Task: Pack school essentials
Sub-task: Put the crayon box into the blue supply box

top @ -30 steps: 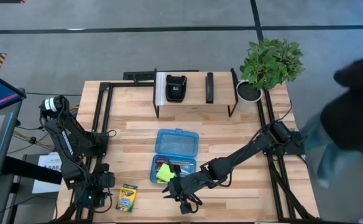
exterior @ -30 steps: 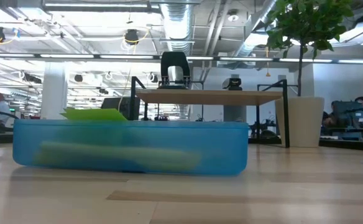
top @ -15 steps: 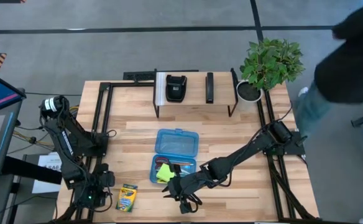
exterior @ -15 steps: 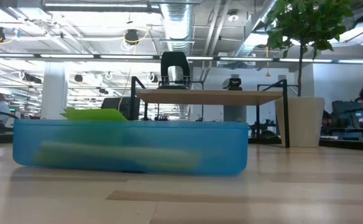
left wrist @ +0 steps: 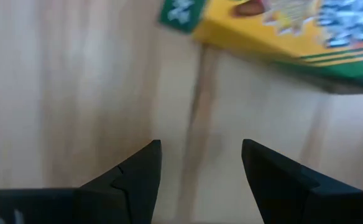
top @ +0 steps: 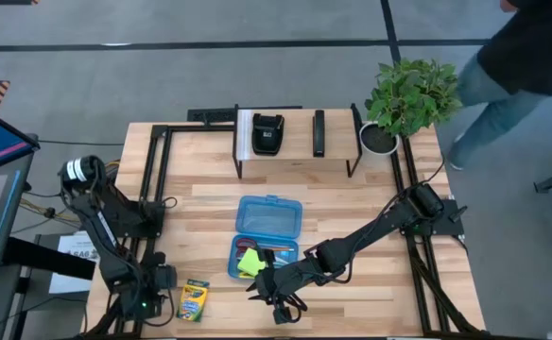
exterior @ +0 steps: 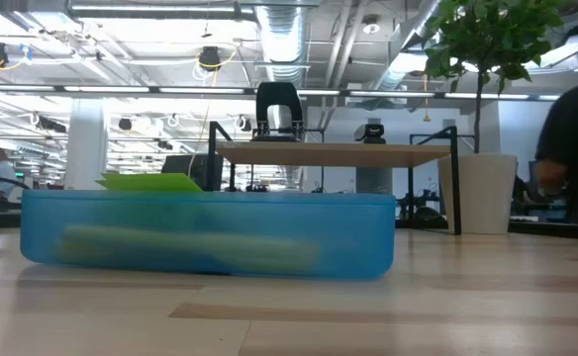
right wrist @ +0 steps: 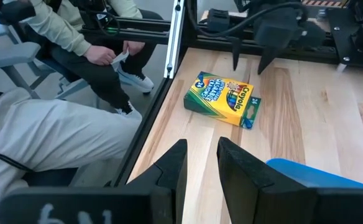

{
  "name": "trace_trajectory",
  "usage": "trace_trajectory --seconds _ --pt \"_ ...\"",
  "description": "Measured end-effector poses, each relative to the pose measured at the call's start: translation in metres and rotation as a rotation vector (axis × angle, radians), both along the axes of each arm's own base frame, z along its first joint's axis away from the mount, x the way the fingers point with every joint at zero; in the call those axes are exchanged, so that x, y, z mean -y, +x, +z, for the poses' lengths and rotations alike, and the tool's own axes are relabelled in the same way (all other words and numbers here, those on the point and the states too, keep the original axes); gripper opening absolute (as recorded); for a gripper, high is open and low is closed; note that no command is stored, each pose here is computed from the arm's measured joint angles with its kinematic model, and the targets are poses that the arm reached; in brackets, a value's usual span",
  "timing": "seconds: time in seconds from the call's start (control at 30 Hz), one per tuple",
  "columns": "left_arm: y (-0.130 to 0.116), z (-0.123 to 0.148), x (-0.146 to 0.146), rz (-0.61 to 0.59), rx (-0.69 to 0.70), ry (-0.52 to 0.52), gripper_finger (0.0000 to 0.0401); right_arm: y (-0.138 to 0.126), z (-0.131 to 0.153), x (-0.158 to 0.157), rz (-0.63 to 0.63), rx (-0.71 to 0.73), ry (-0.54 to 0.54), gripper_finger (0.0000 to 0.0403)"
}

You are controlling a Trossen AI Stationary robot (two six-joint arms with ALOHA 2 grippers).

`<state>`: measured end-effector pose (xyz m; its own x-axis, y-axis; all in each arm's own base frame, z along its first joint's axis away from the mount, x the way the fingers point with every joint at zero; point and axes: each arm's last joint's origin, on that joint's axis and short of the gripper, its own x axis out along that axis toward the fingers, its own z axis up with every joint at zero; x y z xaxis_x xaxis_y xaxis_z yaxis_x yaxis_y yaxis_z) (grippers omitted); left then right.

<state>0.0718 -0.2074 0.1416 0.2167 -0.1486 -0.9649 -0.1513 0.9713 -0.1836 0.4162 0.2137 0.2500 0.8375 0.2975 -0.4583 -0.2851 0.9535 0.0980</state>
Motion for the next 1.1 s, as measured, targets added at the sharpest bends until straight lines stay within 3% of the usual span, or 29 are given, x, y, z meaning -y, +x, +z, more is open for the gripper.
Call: trace_trajectory --seconds 0.63,1.1 --pt "0.033 -0.009 0.015 -0.066 0.226 -0.056 0.0208 0.000 0.000 0.001 0.023 -0.007 0.012 0.0108" --pt "0.061 -0.019 0.014 -0.037 0.340 -0.005 0.0208 0.014 -0.057 -0.015 0.032 -0.122 0.020 0.0108"
